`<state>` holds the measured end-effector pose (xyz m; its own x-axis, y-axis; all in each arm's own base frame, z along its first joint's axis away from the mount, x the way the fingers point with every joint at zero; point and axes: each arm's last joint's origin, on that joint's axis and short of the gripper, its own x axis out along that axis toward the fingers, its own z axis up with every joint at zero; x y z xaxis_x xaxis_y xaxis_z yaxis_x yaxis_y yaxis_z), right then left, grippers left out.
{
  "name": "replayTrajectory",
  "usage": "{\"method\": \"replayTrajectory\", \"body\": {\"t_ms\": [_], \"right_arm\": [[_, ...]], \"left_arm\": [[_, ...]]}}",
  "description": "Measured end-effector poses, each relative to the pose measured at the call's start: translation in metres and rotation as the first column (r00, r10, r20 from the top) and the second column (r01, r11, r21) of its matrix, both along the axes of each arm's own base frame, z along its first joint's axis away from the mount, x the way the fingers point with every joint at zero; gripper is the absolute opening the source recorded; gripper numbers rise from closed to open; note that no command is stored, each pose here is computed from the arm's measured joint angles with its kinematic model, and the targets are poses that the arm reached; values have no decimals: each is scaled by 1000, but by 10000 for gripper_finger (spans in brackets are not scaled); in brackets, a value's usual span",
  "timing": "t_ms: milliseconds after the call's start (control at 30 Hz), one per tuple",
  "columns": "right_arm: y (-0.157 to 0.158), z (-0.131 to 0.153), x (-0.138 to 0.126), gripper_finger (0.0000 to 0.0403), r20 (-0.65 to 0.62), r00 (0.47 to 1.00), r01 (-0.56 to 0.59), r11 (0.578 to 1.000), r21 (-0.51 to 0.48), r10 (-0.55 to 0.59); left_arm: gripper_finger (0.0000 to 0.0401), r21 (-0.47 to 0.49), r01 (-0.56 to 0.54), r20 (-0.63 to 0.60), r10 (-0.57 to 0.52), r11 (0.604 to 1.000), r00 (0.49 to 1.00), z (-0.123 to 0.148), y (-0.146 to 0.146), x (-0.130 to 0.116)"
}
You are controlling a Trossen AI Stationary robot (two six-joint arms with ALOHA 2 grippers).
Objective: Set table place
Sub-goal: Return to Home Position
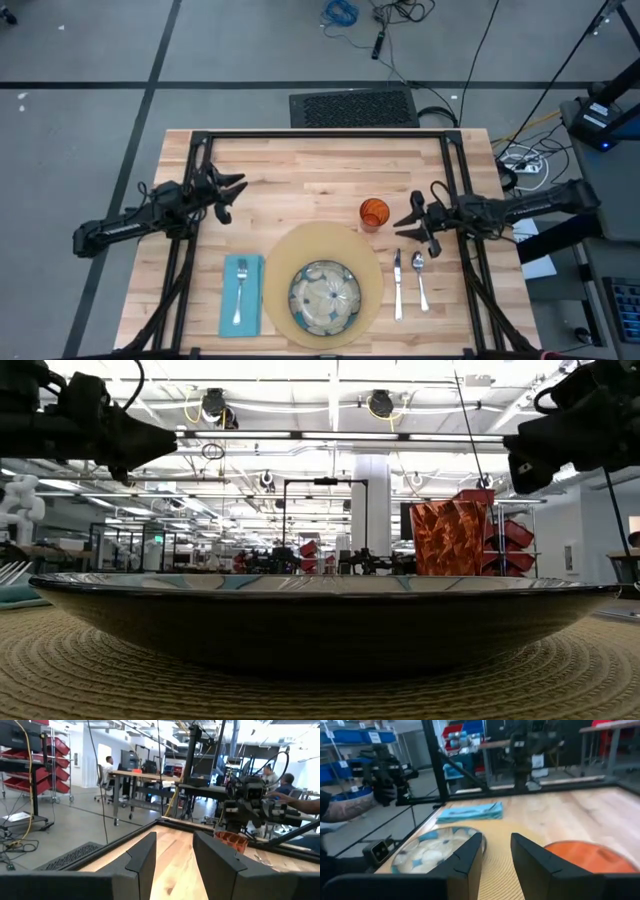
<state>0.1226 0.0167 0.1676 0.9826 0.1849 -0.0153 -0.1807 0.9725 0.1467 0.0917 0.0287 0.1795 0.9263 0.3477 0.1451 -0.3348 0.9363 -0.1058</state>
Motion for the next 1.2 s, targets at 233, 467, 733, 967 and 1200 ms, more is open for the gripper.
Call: {"method": "replayTrajectory", "body": {"t_ms": [233,467,733,967,1200], "right_arm": [[-2,8,-14,93,77,997,16,1000,-9,-16],[-4,4,-27,93,66,998,18,1000,-11,-17],[-4,2,-26,93,42,999,16,1000,-24,-15],[-3,0,-25,93,21,1000,16,999,-28,-16],[-3,0,-25,93,20,1000,17,999,-31,-16]], "left_arm": [[118,9,-1,13,1,1000,1000,1,0,0],[118,20,-4,-14,4,1000,1000,-1,0,0],[118,11,-6,-60,6,1000,998,-5,0,1],[118,-28,57,-124,-60,998,990,-12,-1,2],[118,-41,76,-129,-81,996,988,-13,-2,2]]}}
